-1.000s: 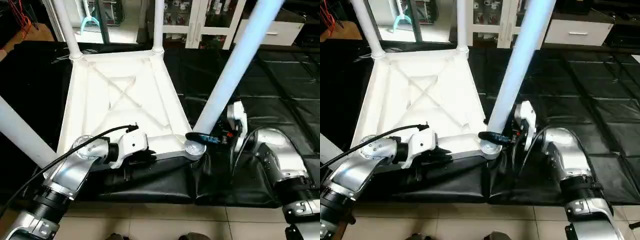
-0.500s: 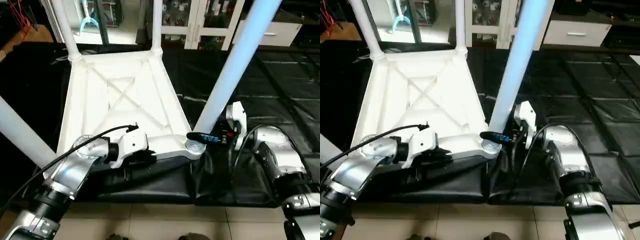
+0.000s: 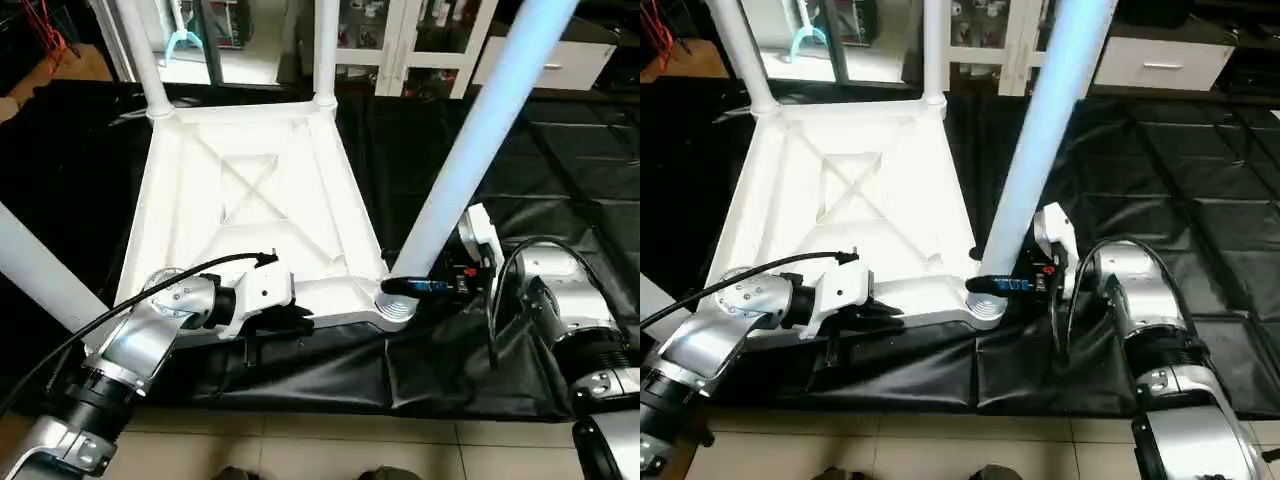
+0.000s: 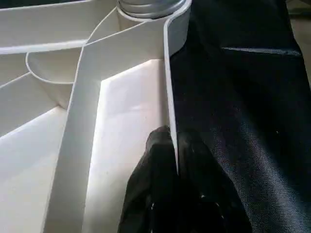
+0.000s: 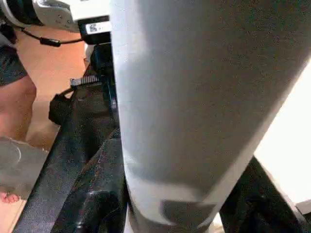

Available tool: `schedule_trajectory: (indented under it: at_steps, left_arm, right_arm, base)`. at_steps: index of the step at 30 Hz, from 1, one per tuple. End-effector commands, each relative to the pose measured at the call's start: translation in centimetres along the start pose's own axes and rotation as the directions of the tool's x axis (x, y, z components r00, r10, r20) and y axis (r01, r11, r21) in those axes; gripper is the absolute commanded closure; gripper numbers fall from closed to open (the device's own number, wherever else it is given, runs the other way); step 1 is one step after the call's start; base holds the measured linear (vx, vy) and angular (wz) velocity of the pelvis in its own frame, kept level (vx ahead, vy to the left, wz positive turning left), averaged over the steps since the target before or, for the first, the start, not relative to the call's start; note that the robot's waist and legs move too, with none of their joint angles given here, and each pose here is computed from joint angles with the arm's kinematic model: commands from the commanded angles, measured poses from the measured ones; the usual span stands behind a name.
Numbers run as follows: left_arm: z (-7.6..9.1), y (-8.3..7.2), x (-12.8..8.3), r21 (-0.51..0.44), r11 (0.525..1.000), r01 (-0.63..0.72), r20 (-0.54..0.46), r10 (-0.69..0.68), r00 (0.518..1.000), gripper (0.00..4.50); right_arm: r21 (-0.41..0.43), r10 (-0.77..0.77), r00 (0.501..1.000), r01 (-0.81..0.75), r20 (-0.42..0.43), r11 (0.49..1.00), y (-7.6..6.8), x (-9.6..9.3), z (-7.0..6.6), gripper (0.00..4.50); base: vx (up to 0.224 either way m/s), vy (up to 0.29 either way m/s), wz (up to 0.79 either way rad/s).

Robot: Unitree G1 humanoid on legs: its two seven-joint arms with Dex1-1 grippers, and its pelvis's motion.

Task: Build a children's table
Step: Insert table leg to table base

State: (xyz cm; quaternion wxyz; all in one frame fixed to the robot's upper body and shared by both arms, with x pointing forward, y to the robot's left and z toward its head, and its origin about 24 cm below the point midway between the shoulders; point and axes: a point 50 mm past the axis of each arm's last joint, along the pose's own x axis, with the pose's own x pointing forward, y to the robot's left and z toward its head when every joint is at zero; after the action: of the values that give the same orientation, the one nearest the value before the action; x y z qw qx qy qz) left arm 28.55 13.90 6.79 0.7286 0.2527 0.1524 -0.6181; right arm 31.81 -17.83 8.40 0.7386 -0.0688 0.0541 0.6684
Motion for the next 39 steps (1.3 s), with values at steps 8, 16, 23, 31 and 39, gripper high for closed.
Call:
schedule_trajectory:
  at_steps: [8,16,23,31,39]
  left_arm:
    - [-0.3,-0.6,0.6,-0.003,0.998,0.057,-0.014,-0.057,0.998,4.5]
    - [-0.4,-0.7,0.5,-0.011,0.999,0.047,-0.015,-0.047,0.999,4.5]
    - [-0.5,-0.6,0.6,-0.021,1.0,0.016,-0.021,-0.016,1.0,4.5]
    - [-0.1,-0.4,1.3,-0.059,0.997,-0.044,-0.012,0.044,0.999,4.5]
    - [1.6,0.1,2.7,-0.115,0.98,-0.16,-0.017,0.159,0.987,4.5]
  right_arm:
    - [0.188,-0.031,0.973,0.075,-0.23,0.979,2.2,0.0,-6.4,2.64]
    - [0.231,-0.089,0.981,0.128,-0.17,0.965,2.7,0.2,-6.9,2.64]
    - [0.201,-0.198,0.971,0.223,-0.134,0.954,3.4,0.7,-7.7,2.64]
    - [0.193,-0.422,0.896,0.443,-0.141,0.876,3.3,1.8,-8.6,2.64]
    - [0.246,-0.701,0.698,0.712,-0.147,0.658,1.7,3.8,-8.5,2.64]
  base:
    - [0.0,0.0,0.0]
    - [0.0,0.0,0.0]
    - [0.0,0.0,0.0]
    - [0.0,0.0,0.0]
    - [0.0,0.0,0.0]
